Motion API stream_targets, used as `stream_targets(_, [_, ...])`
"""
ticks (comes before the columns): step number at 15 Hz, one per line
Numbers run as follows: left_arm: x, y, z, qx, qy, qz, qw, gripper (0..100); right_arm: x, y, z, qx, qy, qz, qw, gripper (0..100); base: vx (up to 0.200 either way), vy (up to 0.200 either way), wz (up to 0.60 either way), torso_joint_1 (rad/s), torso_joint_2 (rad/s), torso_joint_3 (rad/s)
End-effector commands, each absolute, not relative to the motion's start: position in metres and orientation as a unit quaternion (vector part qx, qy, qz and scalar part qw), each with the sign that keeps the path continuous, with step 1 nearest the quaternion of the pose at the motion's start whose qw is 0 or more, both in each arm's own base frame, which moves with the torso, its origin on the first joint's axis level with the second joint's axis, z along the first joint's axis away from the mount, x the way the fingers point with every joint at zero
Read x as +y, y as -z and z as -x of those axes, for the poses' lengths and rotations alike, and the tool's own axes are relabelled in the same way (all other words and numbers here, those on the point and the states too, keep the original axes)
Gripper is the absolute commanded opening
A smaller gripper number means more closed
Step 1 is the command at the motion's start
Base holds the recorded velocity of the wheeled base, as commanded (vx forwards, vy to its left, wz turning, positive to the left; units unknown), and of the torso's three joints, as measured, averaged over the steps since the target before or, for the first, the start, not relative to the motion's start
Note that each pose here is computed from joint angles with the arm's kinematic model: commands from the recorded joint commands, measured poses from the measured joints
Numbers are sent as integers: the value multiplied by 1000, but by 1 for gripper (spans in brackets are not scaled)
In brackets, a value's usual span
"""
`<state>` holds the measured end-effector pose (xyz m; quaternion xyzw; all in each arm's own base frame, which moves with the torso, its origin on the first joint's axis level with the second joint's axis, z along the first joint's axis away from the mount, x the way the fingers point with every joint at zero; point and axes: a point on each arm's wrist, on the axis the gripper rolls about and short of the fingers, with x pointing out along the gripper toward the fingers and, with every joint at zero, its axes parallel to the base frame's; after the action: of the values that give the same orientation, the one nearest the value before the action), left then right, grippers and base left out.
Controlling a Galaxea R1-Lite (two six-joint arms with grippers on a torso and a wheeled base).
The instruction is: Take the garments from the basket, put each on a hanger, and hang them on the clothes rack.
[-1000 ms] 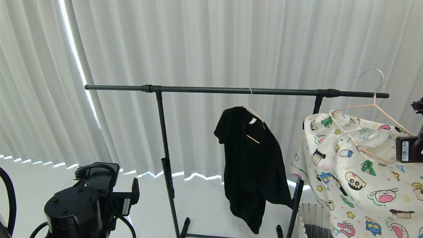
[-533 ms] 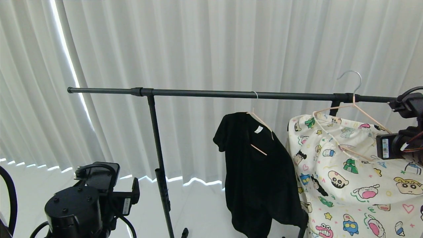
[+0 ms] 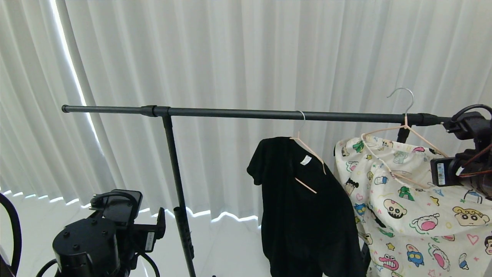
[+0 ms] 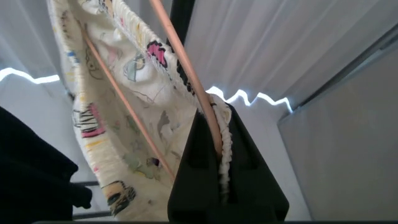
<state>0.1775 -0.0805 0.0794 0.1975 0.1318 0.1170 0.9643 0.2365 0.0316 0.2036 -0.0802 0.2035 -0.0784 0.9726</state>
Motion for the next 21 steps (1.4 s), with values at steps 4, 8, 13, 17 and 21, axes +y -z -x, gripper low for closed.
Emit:
stream_targets(4, [-81, -81, -178, 128, -111, -194, 966, 100, 25, -199, -266, 217, 98, 77, 968, 0, 0, 0, 0, 0, 0, 0])
stream_targets(8, [-83, -81, -177, 126, -106, -195, 967, 100, 30, -178, -289, 249, 102, 85, 959, 0, 0, 0, 0, 0, 0, 0])
stream_targets(13, [-85, -80, -177, 128, -103, -197, 966, 100, 36, -162, -307, 244, 116, 83, 959, 0, 0, 0, 0, 0, 0, 0])
stream_targets(17, [-88, -78, -176, 129, -94, -200, 967, 100, 42, -159, -303, 248, 106, 86, 959, 0, 0, 0, 0, 0, 0, 0])
stream_targets(21, [-90, -79, -177, 127, -91, -200, 967, 100, 46, -154, -294, 258, 98, 89, 957, 0, 0, 0, 0, 0, 0, 0])
